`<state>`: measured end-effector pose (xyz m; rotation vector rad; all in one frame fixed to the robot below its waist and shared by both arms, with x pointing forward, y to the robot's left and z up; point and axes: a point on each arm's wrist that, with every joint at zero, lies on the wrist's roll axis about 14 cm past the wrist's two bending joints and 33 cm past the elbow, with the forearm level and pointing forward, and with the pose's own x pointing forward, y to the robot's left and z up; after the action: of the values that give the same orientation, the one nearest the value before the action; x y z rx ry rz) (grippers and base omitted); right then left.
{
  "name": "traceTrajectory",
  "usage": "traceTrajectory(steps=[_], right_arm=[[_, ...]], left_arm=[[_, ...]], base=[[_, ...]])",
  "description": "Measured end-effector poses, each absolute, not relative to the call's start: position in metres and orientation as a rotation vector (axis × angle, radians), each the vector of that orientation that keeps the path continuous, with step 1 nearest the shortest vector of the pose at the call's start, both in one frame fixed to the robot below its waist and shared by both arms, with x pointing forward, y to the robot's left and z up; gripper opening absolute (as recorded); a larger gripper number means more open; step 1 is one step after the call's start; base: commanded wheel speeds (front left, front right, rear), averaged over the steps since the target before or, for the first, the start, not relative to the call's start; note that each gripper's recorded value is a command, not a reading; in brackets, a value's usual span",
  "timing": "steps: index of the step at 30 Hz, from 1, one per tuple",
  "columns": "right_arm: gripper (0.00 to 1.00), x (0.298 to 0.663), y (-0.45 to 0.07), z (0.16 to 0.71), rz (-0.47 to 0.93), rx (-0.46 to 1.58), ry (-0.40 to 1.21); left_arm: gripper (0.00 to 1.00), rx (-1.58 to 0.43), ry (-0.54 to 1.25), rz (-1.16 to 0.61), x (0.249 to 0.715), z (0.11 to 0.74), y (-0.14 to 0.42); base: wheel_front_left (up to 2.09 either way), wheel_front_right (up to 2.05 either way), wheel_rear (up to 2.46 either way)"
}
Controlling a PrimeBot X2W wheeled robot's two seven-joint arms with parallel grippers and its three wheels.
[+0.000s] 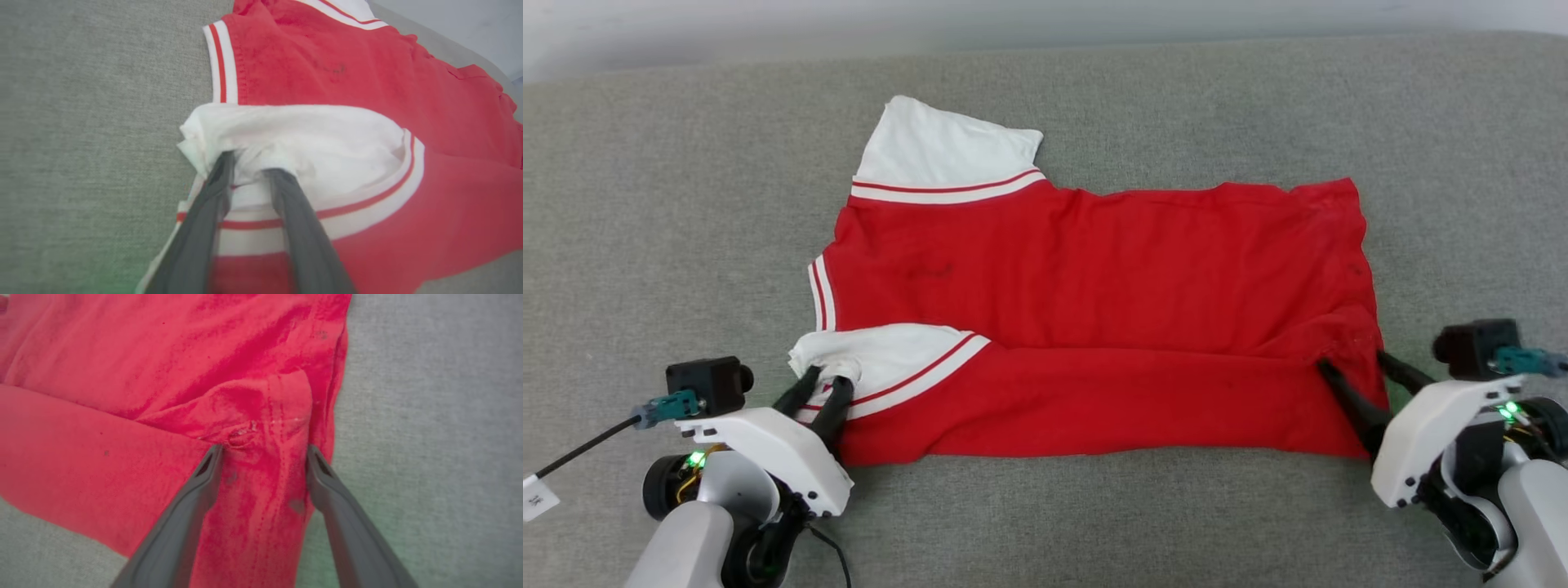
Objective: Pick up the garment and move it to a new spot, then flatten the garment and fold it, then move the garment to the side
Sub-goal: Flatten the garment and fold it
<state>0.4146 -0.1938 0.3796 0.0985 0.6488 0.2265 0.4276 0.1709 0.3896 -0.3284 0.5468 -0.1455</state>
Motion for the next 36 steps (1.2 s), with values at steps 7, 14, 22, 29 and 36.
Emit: traceTrajectory(steps=[7,14,22,29,36], right_arm=[[1.0,0.421,-0.199,0.43,0.192,0.143,0.36],[1.0,0.408,-0.207,0.482,0.157,0.136,0.135],[1.0,0.381,-0.216,0.512,0.097,0.131,0.032],[1.0,0.377,-0.219,0.517,0.068,0.128,0.029],[1.0,0.384,-0.224,0.505,0.041,0.135,0.064]], left_arm=[[1.0,-0.306,0.48,-0.134,0.427,0.417,0.19],[1.0,-0.223,0.475,-0.159,0.421,0.448,0.209],[1.0,-0.11,0.641,-0.271,0.403,0.464,0.212],[1.0,-0.125,0.919,-0.3,0.385,0.435,0.212],[1.0,-0.22,1.094,-0.295,0.381,0.392,0.198]], base=[[0.0,0.0,0.0],[0.0,0.0,0.0],[0.0,0.0,0.0],[0.0,0.0,0.0],[0.0,0.0,0.0]])
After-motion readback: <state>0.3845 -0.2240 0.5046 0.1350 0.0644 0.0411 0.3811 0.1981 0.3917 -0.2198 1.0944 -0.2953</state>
